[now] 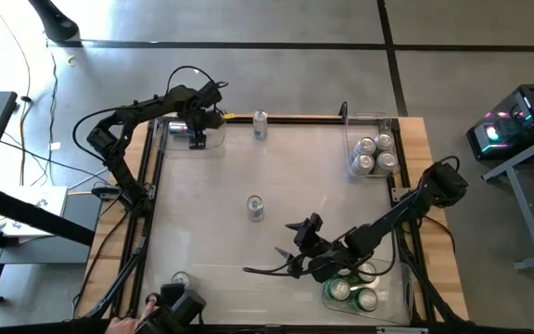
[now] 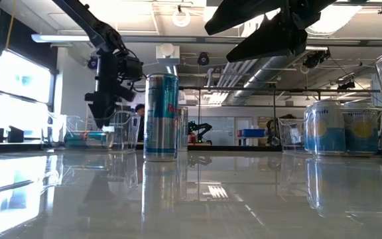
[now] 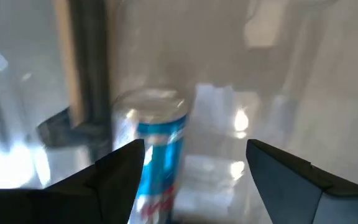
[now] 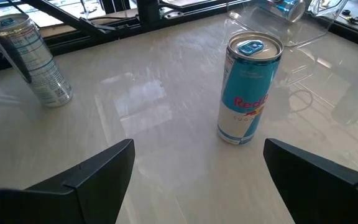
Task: Sort soda cans
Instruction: Put the top left white blue soda can into the top left transparent bin
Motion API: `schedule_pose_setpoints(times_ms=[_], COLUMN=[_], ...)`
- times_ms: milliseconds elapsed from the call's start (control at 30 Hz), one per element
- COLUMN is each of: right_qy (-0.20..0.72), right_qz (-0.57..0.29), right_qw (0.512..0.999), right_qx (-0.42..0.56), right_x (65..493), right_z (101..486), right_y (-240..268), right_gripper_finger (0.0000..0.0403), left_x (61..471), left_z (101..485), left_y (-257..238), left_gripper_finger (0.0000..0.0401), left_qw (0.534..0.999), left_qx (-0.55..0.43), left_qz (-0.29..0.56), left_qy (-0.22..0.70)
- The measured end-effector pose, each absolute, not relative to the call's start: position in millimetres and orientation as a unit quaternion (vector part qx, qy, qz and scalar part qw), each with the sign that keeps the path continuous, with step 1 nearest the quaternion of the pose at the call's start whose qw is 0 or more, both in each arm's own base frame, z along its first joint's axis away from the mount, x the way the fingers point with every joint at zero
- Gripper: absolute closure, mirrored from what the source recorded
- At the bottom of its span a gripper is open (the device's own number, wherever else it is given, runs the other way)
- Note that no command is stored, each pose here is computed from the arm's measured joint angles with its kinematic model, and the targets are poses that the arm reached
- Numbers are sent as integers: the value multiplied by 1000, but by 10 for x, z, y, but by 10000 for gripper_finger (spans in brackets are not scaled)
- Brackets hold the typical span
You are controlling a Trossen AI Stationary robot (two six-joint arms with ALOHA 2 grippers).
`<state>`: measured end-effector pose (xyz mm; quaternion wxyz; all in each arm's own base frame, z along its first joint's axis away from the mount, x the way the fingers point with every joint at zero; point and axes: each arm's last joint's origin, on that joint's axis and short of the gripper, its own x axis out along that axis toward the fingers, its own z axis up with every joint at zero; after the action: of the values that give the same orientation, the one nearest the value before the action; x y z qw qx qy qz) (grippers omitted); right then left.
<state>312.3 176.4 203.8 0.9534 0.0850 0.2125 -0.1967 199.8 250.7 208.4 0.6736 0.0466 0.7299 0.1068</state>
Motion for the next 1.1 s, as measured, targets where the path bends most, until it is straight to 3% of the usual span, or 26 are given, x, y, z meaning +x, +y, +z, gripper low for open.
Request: schedule_pose_setpoints(times_ms=[133,400,633,833,1100], right_qy=[213,215,215,217,216], right_qz=[-197,-198,-198,-200,-201], right_qw=[953,953,953,952,952], right_qx=[84,83,83,82,82], right_x=[3122,3124,3125,3125,3130], right_z=[2037,2033,2033,2030,2031], right_y=[1763,1753,1752,1746,1738], right_gripper_finger=[49,49,49,49,49], left_x=[1994,1927,1905,1922,1877], left_z=[2118,2330,2111,2081,1995], left_y=[2487,2517,2693,2747,2674], left_gripper_finger=[137,151,158,203,270], left_qw=[653,679,663,657,657], left_qx=[66,80,45,35,-6], left_qz=[122,175,206,252,235], left_qy=[744,708,718,710,716])
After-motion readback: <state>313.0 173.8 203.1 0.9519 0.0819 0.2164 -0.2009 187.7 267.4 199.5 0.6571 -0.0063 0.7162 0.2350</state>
